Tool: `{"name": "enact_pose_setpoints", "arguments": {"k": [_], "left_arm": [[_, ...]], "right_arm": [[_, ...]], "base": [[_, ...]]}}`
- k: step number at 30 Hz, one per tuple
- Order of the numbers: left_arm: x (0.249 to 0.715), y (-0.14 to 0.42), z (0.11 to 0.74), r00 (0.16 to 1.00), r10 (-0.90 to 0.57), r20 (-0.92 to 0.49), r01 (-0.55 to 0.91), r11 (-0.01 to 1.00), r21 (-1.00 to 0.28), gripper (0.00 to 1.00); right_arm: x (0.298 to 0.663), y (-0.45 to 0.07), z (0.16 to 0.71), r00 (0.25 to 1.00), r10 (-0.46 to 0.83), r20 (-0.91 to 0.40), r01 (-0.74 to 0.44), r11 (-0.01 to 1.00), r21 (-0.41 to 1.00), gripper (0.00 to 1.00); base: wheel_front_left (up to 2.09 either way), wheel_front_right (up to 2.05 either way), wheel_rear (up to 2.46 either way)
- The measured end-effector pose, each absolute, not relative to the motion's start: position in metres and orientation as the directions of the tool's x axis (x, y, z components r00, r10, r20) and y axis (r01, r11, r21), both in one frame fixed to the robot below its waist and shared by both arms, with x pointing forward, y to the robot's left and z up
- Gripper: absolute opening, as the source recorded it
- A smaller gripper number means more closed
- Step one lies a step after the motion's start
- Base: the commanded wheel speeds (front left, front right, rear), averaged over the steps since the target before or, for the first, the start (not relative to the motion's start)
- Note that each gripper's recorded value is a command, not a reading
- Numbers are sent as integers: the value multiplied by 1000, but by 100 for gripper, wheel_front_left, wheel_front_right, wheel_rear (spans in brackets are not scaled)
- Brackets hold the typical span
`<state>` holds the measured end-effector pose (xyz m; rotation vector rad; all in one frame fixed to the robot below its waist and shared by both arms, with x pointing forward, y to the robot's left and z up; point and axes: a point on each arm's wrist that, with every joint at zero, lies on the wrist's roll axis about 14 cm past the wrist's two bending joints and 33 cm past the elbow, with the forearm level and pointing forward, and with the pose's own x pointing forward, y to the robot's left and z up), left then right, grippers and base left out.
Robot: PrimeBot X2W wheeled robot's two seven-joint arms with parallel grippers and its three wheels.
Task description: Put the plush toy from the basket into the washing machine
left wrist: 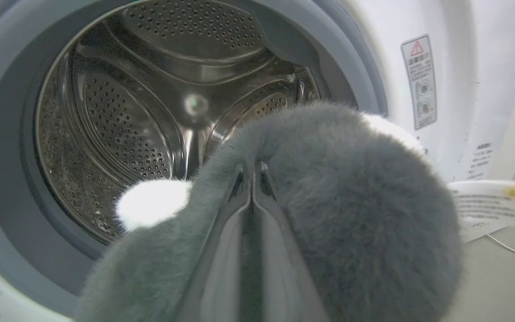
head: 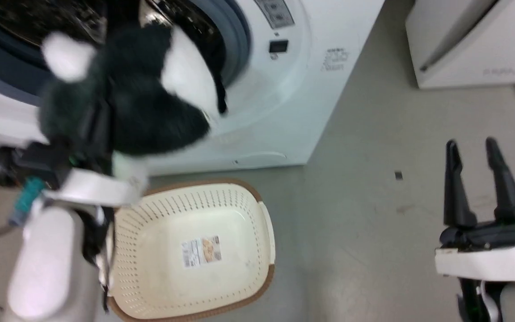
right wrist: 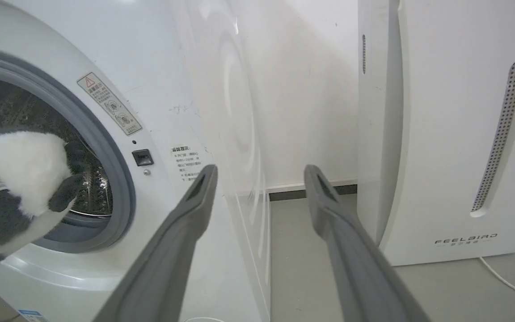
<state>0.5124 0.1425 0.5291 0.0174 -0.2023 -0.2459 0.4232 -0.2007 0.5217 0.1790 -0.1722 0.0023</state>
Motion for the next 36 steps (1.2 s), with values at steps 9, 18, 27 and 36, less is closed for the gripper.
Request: {"name": "enact_pose_setpoints", "arguments": {"k": [9, 18, 27, 36], "left_arm": [[614, 146, 523, 946, -257, 198, 250, 966, 62, 0], [704, 151, 486, 960, -263, 100, 249, 959, 135, 0], [752, 149, 425, 964, -256, -72, 264, 955, 134, 0], [757, 145, 374, 934, -271, -234, 307, 942, 135, 0]], "right_arm": [[445, -225, 501, 987, -73, 140, 50, 986, 161, 100], [452, -247, 460, 990, -132, 43, 125, 982, 142, 100], [456, -254, 428, 988, -148, -35, 151, 981, 122, 100], [457, -257, 414, 986, -156, -65, 162, 981, 109, 100]], "base": [[0, 0, 0], [0, 0, 0], [0, 0, 0], [0, 0, 0]]}}
